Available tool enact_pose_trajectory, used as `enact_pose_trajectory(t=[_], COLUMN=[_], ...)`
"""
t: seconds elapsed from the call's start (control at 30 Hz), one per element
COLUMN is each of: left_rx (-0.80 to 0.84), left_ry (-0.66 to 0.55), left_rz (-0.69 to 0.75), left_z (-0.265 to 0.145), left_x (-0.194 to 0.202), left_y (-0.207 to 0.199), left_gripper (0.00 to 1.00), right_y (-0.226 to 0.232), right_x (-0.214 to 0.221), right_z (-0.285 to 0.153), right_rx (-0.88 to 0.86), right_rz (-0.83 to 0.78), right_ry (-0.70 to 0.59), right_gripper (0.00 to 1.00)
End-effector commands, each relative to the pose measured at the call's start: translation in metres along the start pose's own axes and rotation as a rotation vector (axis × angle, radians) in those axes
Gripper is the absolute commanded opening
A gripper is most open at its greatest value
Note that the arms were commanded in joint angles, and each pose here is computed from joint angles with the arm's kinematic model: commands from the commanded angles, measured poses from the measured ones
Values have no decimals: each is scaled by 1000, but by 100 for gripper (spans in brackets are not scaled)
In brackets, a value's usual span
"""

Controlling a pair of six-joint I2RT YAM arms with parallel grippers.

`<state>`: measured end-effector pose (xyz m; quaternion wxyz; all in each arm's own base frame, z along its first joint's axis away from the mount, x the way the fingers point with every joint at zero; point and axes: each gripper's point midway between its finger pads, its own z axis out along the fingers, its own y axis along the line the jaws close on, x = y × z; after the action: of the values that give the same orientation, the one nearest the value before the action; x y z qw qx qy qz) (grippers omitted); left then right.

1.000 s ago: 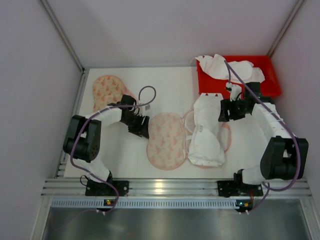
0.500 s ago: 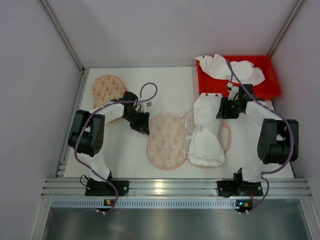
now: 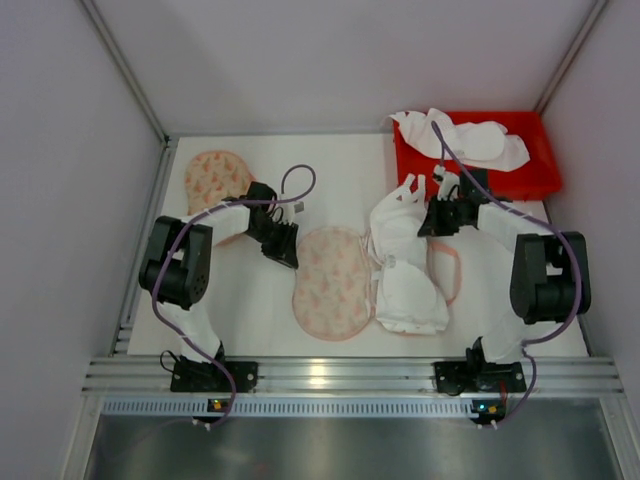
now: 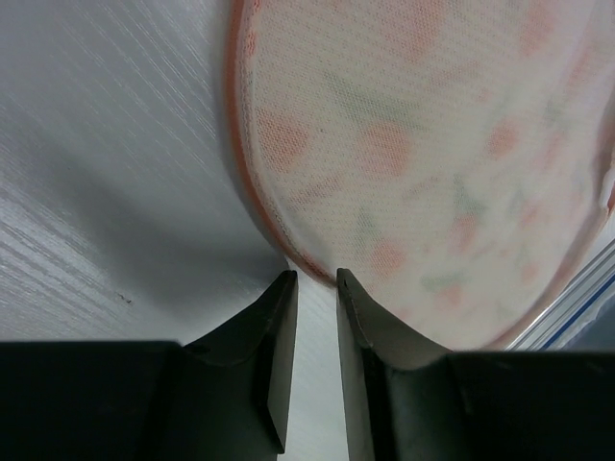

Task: Place the bra in the laundry bag and zip it closed
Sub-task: Move the laundry bag to the center of the board.

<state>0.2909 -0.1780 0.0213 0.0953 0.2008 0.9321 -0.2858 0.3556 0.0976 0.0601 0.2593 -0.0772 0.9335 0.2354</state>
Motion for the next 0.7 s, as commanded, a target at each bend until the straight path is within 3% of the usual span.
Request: enact_pose_trajectory(t=[0.0, 0.27, 0.3, 0.37, 0.5, 0.67], left_rx=[-66, -75, -78, -79, -93, -113], left_ry=[44, 46, 44, 45, 64, 24], left_rz=[10, 11, 14, 11, 14, 56], left_z=[12, 12, 11, 11, 8, -9], left_x=[11, 11, 11, 12, 13, 6], left_y=[20, 21, 22, 21, 24, 26], left_gripper=[28, 25, 25, 26, 28, 37], right_y=[20, 25, 25, 26, 29, 26], right_x=[-20, -9, -8, -7, -11, -17], right_z=[9, 21, 21, 17, 0, -24], right_rx=[-57, -46, -43, -41, -30, -4], right_rz=[-79, -90, -90, -114, -139, -167], right_ry=[-50, -1, 3, 19, 26, -11], right_gripper=[1, 4, 12, 20, 55, 62])
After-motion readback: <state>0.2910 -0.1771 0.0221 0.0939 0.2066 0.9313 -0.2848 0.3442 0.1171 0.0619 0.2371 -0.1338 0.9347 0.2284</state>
